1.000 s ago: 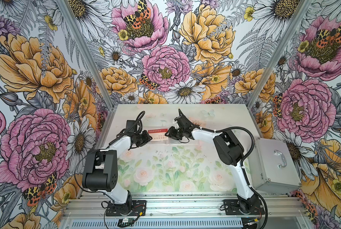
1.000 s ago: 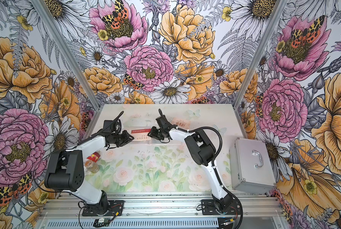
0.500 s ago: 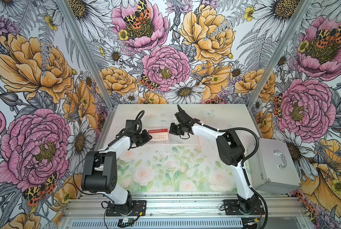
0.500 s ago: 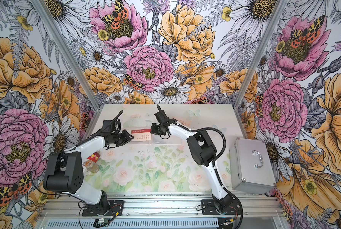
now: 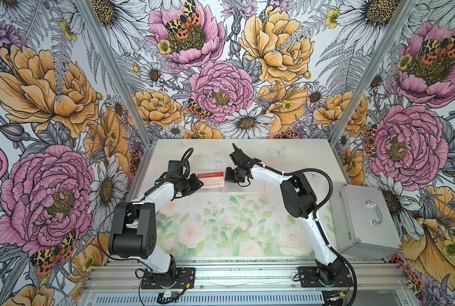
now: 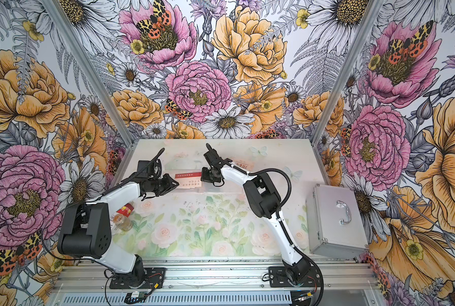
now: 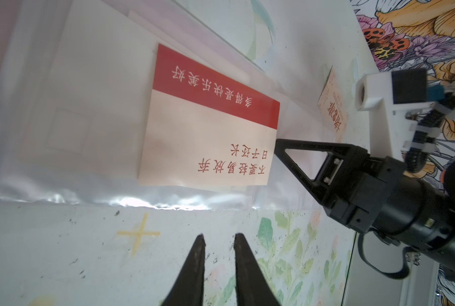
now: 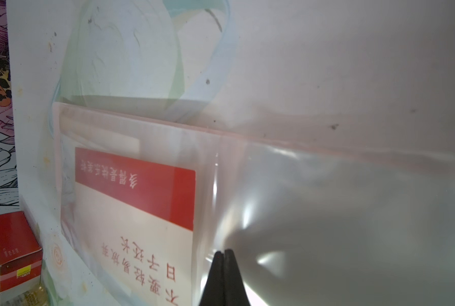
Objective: Place the photos into the photo albums
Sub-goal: Insert the photo into the photo album.
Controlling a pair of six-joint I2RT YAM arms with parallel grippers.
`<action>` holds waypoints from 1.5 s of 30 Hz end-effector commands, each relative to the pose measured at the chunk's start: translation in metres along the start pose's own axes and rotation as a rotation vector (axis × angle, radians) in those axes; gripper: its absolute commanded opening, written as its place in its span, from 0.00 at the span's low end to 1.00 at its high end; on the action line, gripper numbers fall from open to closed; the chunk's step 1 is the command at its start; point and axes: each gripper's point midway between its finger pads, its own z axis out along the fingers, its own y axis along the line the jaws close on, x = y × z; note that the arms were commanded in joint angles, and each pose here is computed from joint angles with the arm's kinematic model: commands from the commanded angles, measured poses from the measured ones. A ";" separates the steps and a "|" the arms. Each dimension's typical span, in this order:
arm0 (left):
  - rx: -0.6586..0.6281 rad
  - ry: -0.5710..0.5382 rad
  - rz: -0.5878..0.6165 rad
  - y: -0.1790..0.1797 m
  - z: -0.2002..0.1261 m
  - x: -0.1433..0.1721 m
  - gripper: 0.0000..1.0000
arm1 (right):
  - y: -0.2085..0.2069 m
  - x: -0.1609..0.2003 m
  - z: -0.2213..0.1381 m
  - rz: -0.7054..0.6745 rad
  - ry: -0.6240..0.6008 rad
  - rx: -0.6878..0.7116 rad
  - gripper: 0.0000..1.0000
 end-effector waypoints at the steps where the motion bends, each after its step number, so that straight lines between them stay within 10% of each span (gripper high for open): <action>1: 0.034 -0.025 0.023 -0.012 -0.007 -0.003 0.22 | 0.007 0.002 0.007 -0.027 0.015 -0.007 0.00; 24: 0.043 -0.036 0.021 -0.016 -0.012 -0.003 0.23 | 0.061 0.004 0.010 -0.059 0.017 -0.118 0.00; 45: 0.045 -0.065 0.015 -0.010 -0.025 0.001 0.23 | -0.002 0.012 -0.024 -0.053 -0.006 0.049 0.03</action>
